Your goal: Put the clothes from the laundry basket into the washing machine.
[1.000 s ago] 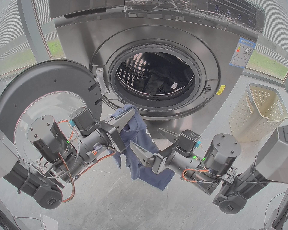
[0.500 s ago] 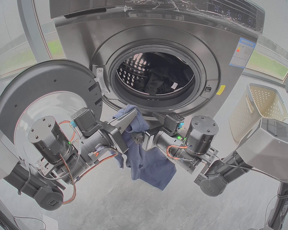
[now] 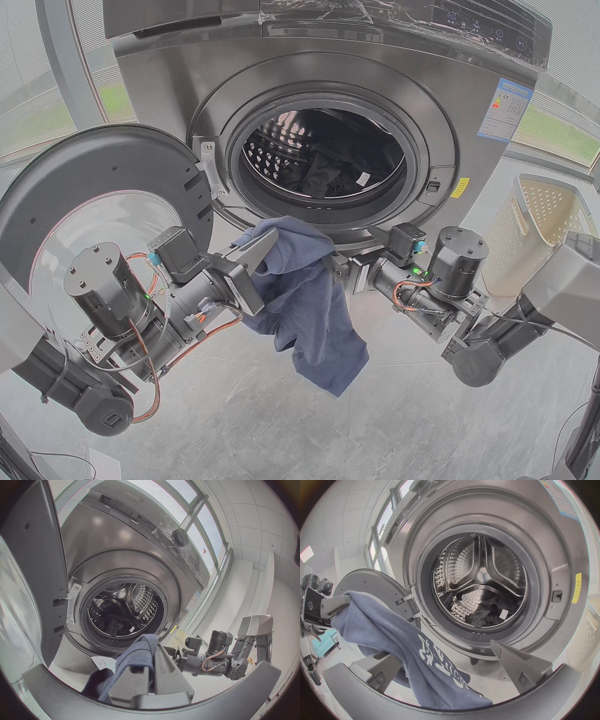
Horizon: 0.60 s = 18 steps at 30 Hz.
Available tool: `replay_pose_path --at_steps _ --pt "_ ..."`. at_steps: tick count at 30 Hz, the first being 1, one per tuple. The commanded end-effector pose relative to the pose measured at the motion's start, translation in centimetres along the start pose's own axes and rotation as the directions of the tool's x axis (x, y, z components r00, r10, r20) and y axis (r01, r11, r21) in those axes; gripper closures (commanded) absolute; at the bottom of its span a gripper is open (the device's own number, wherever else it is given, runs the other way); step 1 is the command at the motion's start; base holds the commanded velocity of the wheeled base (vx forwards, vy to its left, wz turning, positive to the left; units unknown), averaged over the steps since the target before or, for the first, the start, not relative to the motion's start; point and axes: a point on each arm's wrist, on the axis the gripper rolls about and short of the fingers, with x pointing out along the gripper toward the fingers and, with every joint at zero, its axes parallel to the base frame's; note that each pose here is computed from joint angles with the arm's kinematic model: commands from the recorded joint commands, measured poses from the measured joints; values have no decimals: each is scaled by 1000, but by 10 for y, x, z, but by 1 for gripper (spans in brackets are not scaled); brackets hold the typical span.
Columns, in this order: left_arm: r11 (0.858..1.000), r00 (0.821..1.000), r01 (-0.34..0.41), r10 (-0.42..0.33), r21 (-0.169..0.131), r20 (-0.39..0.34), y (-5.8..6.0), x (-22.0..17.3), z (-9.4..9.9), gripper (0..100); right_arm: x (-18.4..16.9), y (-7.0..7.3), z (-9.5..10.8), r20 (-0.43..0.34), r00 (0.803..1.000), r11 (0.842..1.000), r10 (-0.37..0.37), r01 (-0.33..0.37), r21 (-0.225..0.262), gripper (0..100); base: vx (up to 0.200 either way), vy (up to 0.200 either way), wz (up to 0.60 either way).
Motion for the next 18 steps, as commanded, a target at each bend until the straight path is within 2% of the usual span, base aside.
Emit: replay_pose_path --at_steps 1,7,18 --pt "1000 1000 -6 6 0 1 1 1 0 100 -10 -15 17 23 999 999 -37 37 -17 0 0 0 0" --pt "1000 1000 -4 4 1 9 0 0 3 100 -10 -28 22 36 997 997 -69 70 -23 0 0 0 0" --pt "1000 999 -20 20 3 32 1 1 9 100 -9 -32 16 17 996 996 -84 84 -24 0 0 0 0"
